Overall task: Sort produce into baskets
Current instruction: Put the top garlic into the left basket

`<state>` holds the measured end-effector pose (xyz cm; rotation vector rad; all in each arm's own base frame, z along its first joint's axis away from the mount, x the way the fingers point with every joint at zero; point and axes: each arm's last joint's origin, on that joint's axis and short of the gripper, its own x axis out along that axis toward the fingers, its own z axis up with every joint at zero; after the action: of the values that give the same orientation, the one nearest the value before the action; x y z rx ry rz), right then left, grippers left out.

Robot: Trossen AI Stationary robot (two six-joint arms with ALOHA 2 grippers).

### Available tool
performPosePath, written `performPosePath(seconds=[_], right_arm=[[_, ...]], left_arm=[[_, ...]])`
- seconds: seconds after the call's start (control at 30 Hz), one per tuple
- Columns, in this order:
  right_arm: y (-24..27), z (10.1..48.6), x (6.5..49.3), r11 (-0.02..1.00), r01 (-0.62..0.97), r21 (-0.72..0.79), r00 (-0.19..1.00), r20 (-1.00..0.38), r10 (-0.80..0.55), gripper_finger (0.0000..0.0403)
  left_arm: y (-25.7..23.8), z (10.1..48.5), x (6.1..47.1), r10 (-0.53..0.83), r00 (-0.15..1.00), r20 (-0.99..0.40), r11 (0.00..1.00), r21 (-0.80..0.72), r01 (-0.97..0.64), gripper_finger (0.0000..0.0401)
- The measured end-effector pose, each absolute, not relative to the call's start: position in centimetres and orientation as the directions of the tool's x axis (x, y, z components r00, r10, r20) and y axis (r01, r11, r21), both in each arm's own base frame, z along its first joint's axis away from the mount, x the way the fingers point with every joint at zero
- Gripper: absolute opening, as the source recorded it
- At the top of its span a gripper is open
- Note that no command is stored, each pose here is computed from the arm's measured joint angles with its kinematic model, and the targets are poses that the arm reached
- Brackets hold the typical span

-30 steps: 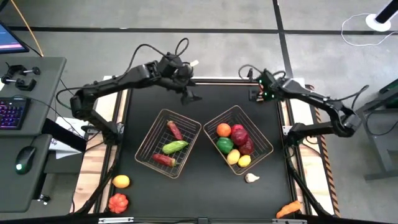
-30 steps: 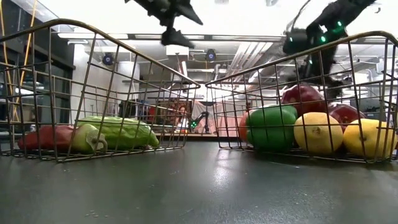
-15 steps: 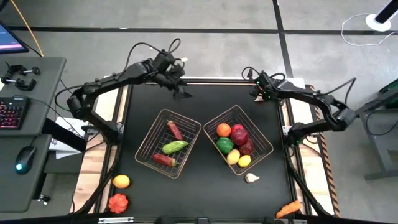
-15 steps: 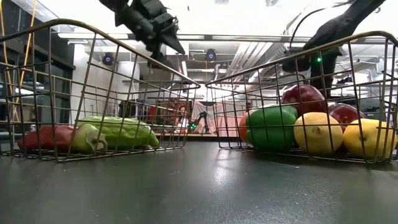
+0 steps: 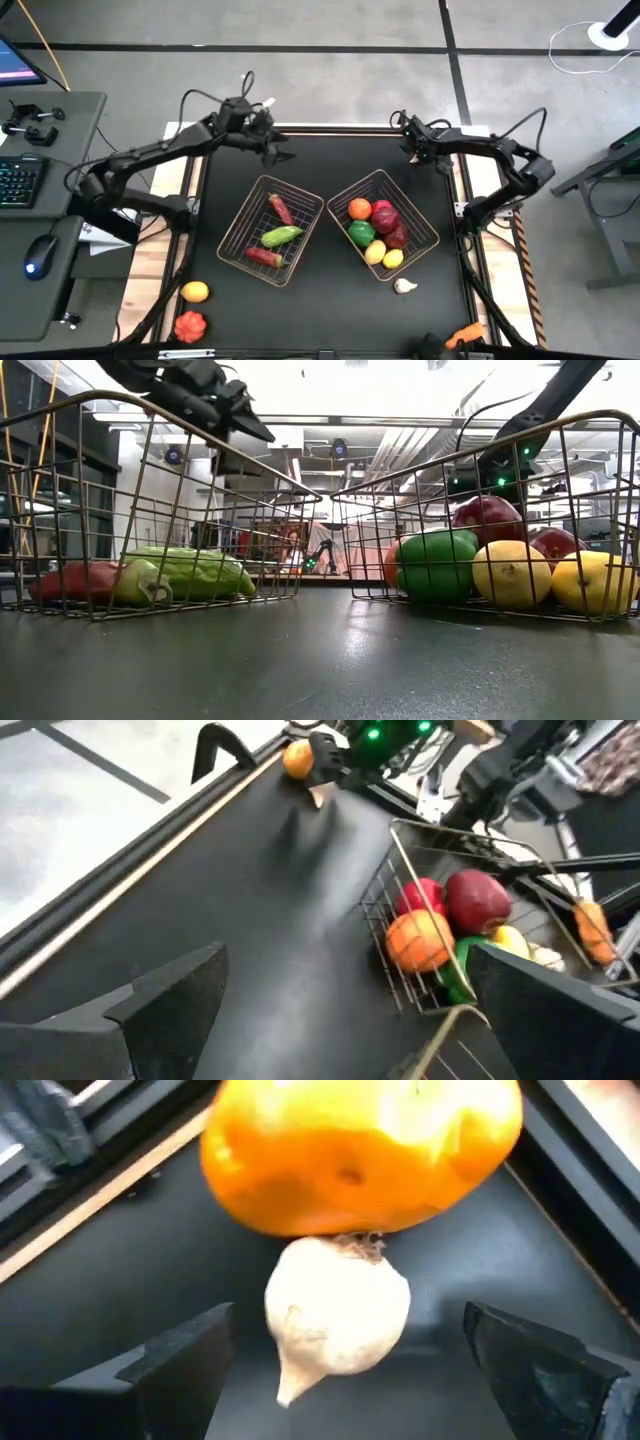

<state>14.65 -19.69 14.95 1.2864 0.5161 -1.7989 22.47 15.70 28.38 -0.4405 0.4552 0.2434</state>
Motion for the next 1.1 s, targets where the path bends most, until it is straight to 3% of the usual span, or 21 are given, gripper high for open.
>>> performPosePath(seconds=[0.23, 0.33, 0.43, 0.57, 0.7, 0.93, 1.1], right_arm=[[-20.3, 13.3, 14.5, -0.633, 0.768, 0.097, -0.164, -0.925, -0.342, 0.038], [-20.3, 13.0, 14.6, -0.641, 0.763, 0.079, -0.188, -0.923, -0.337, 0.0361], [-20.3, 13.1, 14.5, -0.641, 0.763, 0.076, -0.191, -0.922, -0.337, 0.0317], [-20.6, 14.0, 14.7, -0.611, 0.791, 0.038, -0.203, -0.925, -0.32, 0.0221], [-21.6, 16.0, 16.0, -0.482, 0.875, 0.031, -0.166, -0.918, -0.36, 0.0129], [-22.2, 23.2, 21.6, -0.127, 0.985, 0.119, 0.03, -0.837, -0.547, 0.0128], [-20.0, 28.0, 26.9, 0.302, 0.927, 0.222, 0.362, -0.742, -0.565, 0.0128]], left_arm=[[13.0, 28.5, 19.8, 0.127, 0.894, -0.429, 0.858, -0.404, -0.316, 0.0398], [12.1, 29.1, 18.7, 0.138, 0.912, -0.386, 0.863, -0.406, -0.302, 0.0398], [11.5, 29.8, 17.8, 0.159, 0.922, -0.352, 0.87, -0.392, -0.299, 0.0398], [11.2, 30.8, 16.9, 0.197, 0.93, -0.311, 0.875, -0.373, -0.31, 0.0398], [11.0, 31.2, 16.4, 0.206, 0.934, -0.293, 0.877, -0.367, -0.309, 0.0398], [11.1, 31.0, 16.6, 0.204, 0.932, -0.3, 0.876, -0.369, -0.31, 0.0398], [11.5, 30.8, 16.7, 0.288, 0.902, -0.321, 0.842, -0.363, -0.398, 0.0398]])
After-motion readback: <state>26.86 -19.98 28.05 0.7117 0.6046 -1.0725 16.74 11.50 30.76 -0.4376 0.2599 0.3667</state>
